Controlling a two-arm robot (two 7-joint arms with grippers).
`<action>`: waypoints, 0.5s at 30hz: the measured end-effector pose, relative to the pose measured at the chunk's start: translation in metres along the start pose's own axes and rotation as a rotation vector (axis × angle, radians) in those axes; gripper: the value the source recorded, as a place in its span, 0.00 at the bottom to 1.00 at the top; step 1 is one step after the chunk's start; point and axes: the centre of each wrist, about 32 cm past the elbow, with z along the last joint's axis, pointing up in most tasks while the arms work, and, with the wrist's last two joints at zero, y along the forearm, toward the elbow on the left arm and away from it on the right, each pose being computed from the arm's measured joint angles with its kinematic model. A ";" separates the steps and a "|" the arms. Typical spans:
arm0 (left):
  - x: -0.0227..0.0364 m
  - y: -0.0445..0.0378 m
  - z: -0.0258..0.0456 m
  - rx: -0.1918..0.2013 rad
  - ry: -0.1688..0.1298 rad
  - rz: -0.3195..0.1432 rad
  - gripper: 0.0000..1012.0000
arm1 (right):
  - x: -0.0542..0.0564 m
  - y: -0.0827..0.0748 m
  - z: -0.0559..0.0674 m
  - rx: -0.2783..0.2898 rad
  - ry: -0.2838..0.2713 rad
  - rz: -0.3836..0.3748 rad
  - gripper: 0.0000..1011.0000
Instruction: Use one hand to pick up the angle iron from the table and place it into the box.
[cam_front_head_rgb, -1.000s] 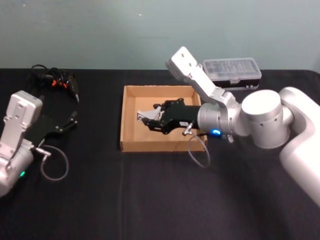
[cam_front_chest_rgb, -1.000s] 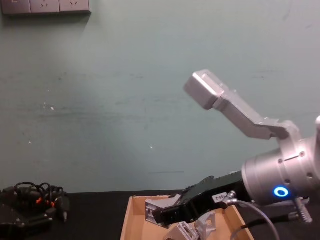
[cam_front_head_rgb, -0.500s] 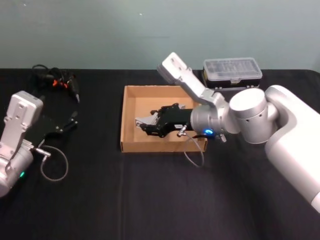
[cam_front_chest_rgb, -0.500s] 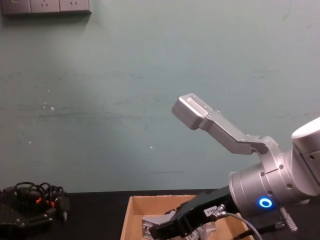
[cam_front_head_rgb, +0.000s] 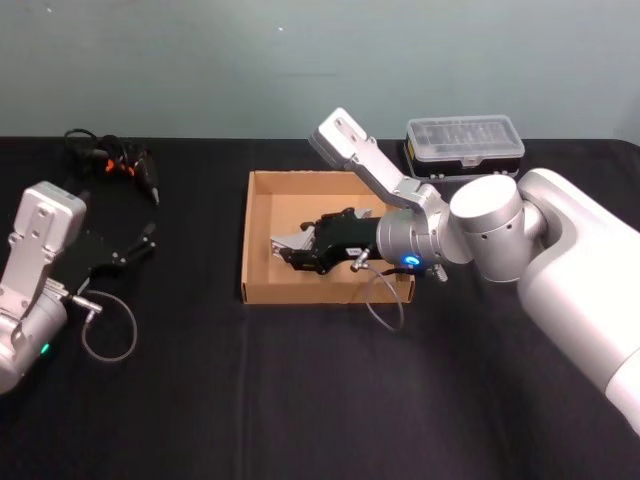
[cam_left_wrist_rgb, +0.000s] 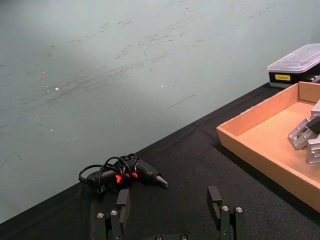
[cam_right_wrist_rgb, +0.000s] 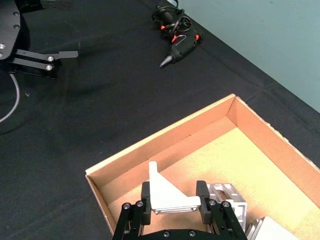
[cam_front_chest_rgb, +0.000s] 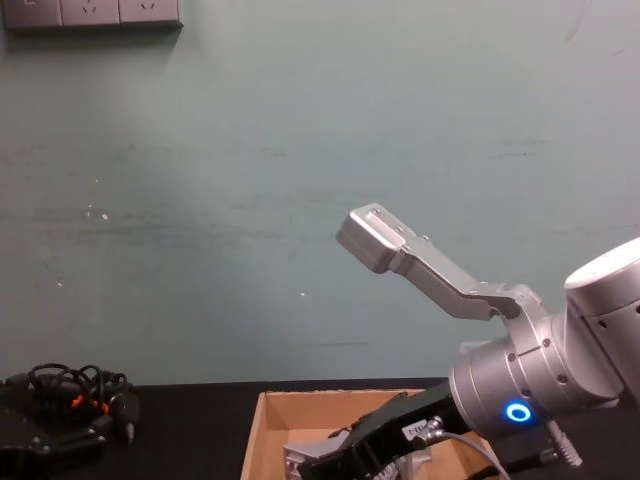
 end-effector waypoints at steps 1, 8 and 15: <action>0.0000 0.0000 0.0000 0.000 0.000 0.000 1.00 | 0.000 0.001 0.000 -0.001 0.001 0.000 0.53; 0.0000 0.0000 0.0000 0.000 0.000 0.000 1.00 | 0.001 0.002 0.000 0.001 0.002 0.003 0.53; 0.0000 0.0000 0.0000 0.000 0.000 0.000 1.00 | 0.001 0.001 0.000 0.002 0.001 0.002 0.64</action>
